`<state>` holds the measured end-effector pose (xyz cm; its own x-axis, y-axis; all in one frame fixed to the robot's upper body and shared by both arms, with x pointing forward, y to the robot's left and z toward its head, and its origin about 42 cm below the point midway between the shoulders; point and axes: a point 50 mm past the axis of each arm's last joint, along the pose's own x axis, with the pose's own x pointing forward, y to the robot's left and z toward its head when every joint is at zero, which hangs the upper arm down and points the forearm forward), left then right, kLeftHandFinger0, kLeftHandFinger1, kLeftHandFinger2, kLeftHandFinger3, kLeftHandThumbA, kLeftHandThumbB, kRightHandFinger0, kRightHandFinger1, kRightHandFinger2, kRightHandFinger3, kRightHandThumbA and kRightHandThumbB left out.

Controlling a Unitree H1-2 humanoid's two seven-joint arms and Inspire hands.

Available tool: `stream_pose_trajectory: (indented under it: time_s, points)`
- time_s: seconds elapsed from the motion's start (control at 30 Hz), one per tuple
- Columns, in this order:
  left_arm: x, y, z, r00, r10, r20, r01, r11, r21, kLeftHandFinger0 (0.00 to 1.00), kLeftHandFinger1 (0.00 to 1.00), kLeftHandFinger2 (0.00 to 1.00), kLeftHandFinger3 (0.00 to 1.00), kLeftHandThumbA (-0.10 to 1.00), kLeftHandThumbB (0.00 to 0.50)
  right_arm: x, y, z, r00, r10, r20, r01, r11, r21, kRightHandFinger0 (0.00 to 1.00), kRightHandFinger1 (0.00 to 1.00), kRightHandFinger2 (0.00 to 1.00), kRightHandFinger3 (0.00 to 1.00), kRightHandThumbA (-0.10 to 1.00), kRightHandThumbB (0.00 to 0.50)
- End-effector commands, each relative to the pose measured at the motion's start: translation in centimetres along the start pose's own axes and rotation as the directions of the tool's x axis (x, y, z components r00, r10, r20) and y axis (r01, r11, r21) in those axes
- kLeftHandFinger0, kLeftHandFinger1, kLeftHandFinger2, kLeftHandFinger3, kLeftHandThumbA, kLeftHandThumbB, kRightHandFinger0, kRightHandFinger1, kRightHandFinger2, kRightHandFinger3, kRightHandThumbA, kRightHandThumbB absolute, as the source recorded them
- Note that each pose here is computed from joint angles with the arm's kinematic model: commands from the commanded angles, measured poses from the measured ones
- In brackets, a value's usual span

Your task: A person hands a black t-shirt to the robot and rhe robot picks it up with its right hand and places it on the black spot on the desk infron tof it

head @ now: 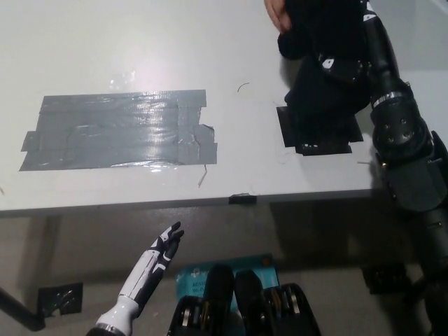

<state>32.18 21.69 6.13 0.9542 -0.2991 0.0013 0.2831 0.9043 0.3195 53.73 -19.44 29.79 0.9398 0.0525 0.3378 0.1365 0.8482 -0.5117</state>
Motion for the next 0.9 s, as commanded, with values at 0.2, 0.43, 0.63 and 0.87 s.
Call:
stream_pose_trajectory:
  time_s: [0.2,0.43,0.63,0.87]
  points:
    - [0.5,0.9,0.9,0.998,0.002,0.061,-0.004,0.999,0.034,1.0,1.0,1.0,1.0,1.0,0.5,0.5,-0.7,2.0,0.981,0.169,0.093,-0.132,0.941,-0.311,0.12,0.6,1.0,0.96,-0.1,0.092]
    - [0.6,0.8,0.9,0.998,0.002,0.061,-0.004,0.999,0.034,1.0,1.0,1.0,1.0,1.0,0.5,0.9,-0.3,0.0,0.95,0.308,0.054,-0.203,0.739,-0.643,0.02,0.54,0.93,0.85,-0.1,0.187]
    - [0.7,0.7,1.0,0.998,-0.006,0.061,0.004,1.0,0.029,1.0,1.0,1.0,1.0,1.0,0.5,0.4,0.4,-1.3,0.9,0.428,-0.077,-0.36,0.633,-0.685,0.25,0.84,1.0,1.0,-0.1,0.222]
    - [0.8,0.8,1.0,0.998,-0.012,0.059,0.01,0.999,0.041,1.0,1.0,1.0,1.0,1.0,0.5,-0.9,0.4,-2.3,0.677,0.605,-0.42,-0.715,0.405,-0.57,1.0,1.0,1.0,1.0,0.05,0.384]
